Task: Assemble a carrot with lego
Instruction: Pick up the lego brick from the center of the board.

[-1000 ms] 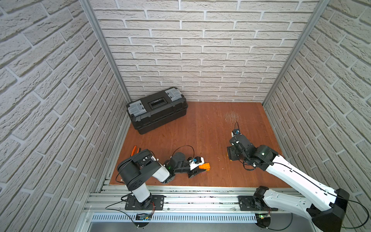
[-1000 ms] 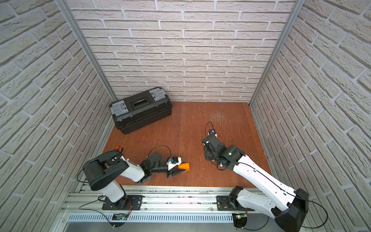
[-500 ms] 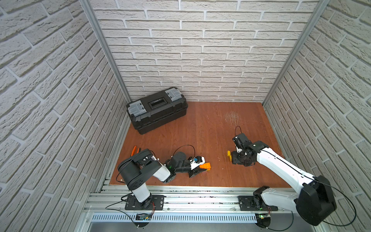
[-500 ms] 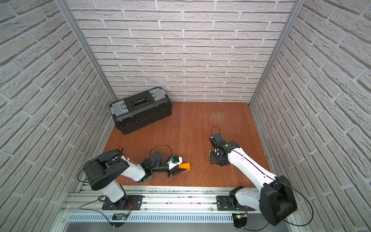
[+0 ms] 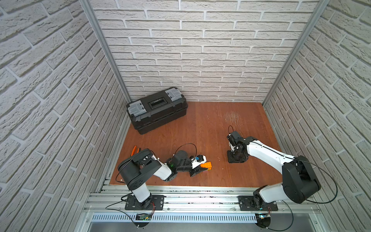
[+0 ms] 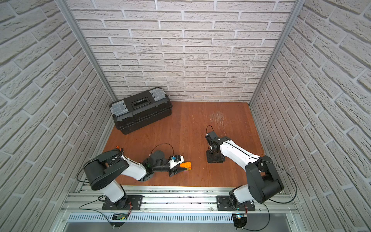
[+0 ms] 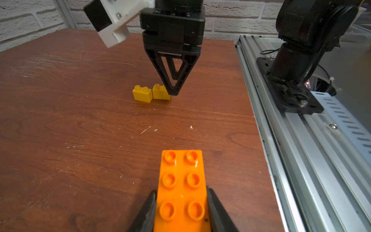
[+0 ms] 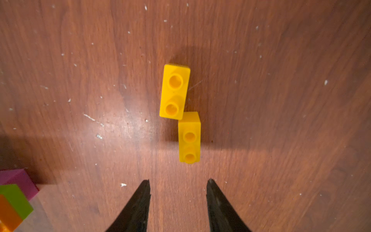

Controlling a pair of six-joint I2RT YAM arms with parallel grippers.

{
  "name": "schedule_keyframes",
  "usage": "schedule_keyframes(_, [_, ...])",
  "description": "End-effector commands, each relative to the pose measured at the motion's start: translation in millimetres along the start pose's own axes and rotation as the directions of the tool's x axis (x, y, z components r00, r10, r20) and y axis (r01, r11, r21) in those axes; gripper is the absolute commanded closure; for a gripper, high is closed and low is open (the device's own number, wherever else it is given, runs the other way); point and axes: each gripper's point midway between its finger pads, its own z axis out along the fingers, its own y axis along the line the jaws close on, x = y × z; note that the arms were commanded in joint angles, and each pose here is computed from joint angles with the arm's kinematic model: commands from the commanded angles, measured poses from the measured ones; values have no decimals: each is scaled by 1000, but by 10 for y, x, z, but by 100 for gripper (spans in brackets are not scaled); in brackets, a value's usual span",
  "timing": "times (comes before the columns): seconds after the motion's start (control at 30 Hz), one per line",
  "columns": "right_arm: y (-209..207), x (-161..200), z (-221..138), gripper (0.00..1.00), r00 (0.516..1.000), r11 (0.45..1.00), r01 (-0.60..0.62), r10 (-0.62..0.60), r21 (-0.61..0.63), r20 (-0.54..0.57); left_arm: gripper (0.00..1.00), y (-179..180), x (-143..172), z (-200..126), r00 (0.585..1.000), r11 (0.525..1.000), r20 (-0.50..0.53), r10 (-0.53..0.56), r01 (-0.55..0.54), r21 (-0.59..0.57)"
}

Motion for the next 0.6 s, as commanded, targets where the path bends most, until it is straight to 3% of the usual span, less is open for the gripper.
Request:
schedule_keyframes(0.0, [-54,-164,-39,57,999,999,11,-12,34,37,100,-25,-56,29,1000,1000,11,9,-10,17])
schedule_keyframes(0.17, [-96,-233,-2,63,999,998,18,-19,63,29,100,-23,-32,31,1000,1000,3,4,-4,17])
schedule_keyframes(0.57, [-74,-315,118,69,1000,999,9,-10,49,20,100,-24,-32,30,1000,1000,-2,8,-7,18])
